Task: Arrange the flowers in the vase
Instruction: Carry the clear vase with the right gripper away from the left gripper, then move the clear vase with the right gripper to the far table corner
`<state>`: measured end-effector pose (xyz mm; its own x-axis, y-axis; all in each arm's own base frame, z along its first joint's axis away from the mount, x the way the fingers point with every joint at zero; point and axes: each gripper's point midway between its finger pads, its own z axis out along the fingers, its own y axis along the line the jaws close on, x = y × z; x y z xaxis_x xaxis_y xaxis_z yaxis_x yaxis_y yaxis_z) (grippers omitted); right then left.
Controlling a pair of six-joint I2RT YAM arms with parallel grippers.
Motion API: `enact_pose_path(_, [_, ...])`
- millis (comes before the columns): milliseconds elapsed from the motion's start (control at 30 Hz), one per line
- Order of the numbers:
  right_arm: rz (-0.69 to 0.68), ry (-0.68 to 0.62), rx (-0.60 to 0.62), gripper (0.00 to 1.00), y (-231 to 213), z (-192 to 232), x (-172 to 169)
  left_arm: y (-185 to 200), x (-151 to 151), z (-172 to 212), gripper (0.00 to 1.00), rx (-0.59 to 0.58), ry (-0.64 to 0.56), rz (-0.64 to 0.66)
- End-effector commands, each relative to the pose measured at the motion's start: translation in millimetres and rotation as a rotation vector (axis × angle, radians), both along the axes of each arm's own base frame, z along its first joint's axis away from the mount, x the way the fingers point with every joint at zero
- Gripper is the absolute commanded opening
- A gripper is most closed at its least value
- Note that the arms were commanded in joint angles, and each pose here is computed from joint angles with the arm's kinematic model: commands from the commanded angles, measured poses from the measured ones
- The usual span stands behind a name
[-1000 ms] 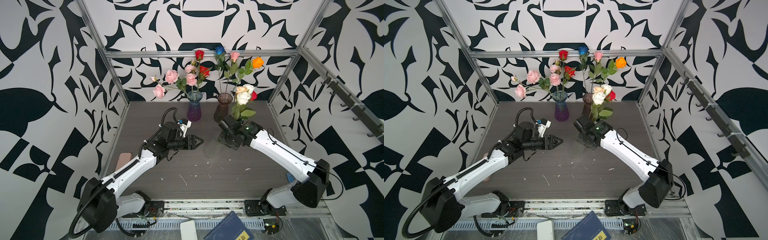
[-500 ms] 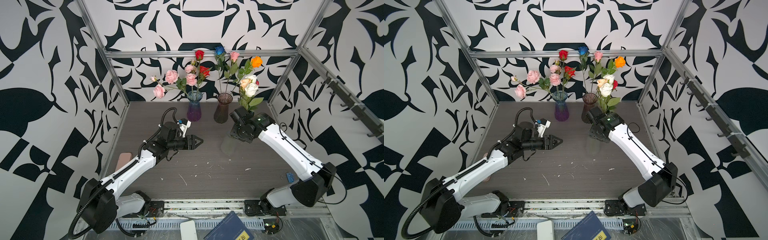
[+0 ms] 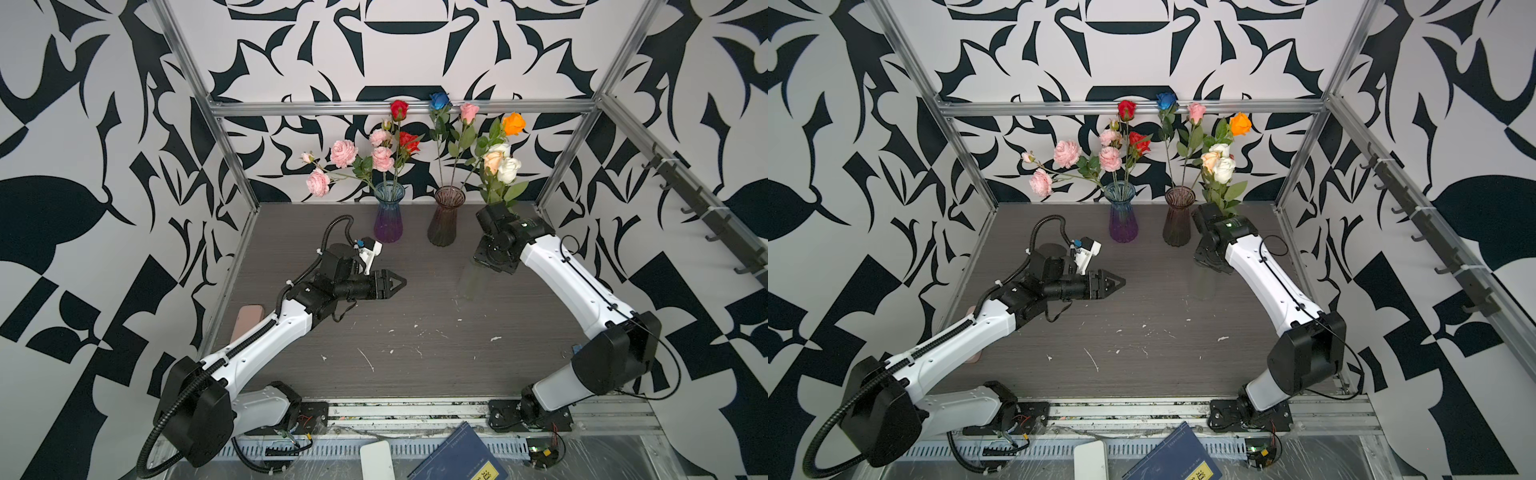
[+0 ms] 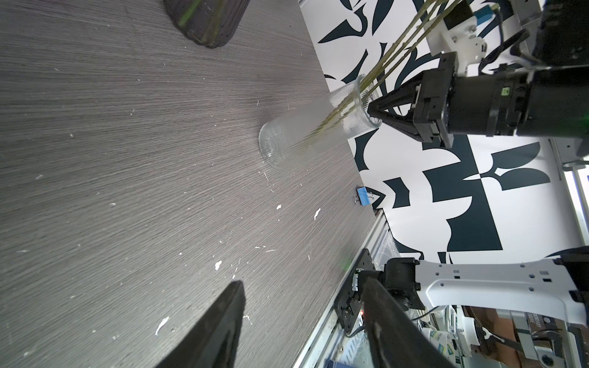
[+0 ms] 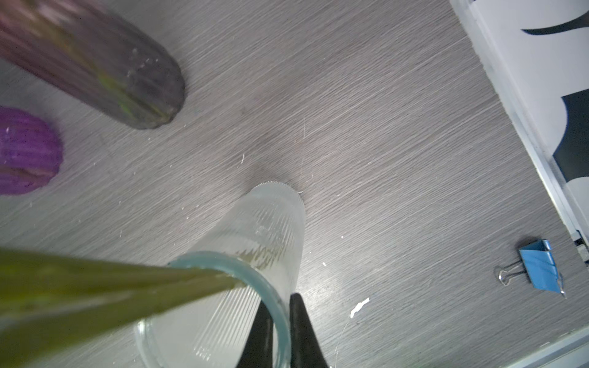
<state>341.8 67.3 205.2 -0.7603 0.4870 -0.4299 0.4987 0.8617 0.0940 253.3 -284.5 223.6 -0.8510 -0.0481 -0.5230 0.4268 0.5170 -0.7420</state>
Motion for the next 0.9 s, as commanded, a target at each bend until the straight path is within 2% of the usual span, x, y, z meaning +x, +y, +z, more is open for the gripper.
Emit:
enact_pose_path(0, [-0.025, -0.100, -0.006, 0.00, -14.1, 23.6, 12.6, 1.7, -1.6, -2.1, 0.63, -0.001, 0.012, -0.001])
enact_pose_path(300, [-0.183, -0.092, -0.017, 0.00, -60.2, 15.7, 3.9, 1.0, -1.6, -3.5, 0.63, -0.005, 0.017, -0.001])
enact_pose_path(867, [-0.238, -0.071, -0.031, 0.00, -83.4, 0.9, 13.8, 3.0, -3.3, -5.1, 0.63, 0.003, 0.014, -0.001])
